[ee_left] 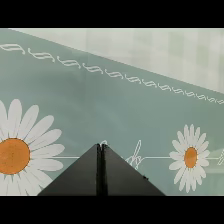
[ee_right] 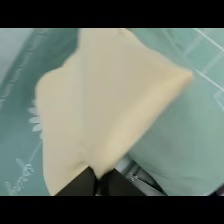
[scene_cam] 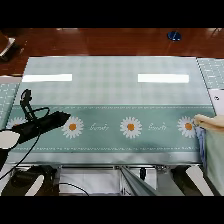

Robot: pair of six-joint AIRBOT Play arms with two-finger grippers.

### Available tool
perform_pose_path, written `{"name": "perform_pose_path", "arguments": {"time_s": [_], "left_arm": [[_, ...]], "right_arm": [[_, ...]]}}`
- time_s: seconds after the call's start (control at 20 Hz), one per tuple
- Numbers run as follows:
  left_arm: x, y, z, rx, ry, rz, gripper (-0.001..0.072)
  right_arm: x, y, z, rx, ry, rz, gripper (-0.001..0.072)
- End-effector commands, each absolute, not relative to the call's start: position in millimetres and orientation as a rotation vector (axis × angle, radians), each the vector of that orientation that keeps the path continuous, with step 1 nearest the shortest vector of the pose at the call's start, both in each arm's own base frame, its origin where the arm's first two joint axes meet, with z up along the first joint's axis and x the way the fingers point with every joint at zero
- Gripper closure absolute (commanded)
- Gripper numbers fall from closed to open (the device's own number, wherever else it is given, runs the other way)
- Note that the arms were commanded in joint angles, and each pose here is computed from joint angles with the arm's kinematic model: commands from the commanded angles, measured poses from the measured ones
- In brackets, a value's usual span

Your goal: Fold the shirts.

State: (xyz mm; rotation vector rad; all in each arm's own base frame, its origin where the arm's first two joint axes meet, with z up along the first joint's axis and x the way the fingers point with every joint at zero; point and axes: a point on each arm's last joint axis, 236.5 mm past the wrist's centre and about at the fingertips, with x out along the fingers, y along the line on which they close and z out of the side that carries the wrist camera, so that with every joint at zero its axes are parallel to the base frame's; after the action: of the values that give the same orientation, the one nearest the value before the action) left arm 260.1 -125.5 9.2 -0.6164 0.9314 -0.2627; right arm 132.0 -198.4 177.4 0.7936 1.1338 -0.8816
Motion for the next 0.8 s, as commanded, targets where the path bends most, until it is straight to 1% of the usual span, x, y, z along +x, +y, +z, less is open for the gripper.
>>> {"name": "perform_pose_path", "arguments": {"time_s": [0.0, 0.05, 0.1, 0.15, 0.25, 0.35, 0.45, 0.5, 0.55, 0.6, 0.65, 0.7, 0.75], "left_arm": [[260, -126, 9, -0.616, 0.932, -0.263, 0.0690], [260, -126, 9, -0.616, 0.932, -0.263, 0.0690], [260, -126, 9, -0.616, 0.932, -0.263, 0.0690], [260, -126, 9, -0.615, 0.933, -0.263, 0.0690], [260, -125, 9, -0.611, 0.932, -0.265, 0.0690], [268, -122, 16, -0.578, 0.882, -0.272, 0.0690], [293, -105, 46, -0.563, 0.767, -0.244, 0.0690], [307, -94, 69, -0.558, 0.712, -0.225, 0.0690], [322, -82, 94, -0.547, 0.654, -0.209, 0.0690], [339, -71, 125, -0.523, 0.592, -0.200, 0.0690], [354, -66, 154, -0.498, 0.547, -0.205, 0.0690], [369, -67, 187, -0.469, 0.511, -0.230, 0.0690], [382, -75, 216, -0.449, 0.493, -0.268, 0.0691]], "right_arm": [[67, -195, 149, 0.825, 1.212, -1.122, 0.0695], [62, -192, 141, 0.827, 1.239, -1.132, 0.0687], [54, -190, 131, 0.843, 1.271, -1.162, 0.0502], [50, -187, 124, 0.853, 1.303, -1.161, 0.0299], [52, -189, 120, 0.852, 1.302, -1.156, 0.0307], [64, -202, 124, 0.820, 1.229, -1.148, 0.0312], [101, -219, 140, 0.789, 1.055, -1.071, 0.0424], [131, -227, 155, 0.784, 0.927, -0.996, 0.0500], [171, -227, 175, 0.800, 0.796, -0.871, 0.0639], [214, -220, 198, 0.799, 0.686, -0.704, 0.0695], [260, -204, 226, 0.804, 0.585, -0.528, 0.0695], [298, -181, 249, 0.797, 0.524, -0.372, 0.0696], [331, -154, 267, 0.756, 0.498, -0.234, 0.0695]]}}
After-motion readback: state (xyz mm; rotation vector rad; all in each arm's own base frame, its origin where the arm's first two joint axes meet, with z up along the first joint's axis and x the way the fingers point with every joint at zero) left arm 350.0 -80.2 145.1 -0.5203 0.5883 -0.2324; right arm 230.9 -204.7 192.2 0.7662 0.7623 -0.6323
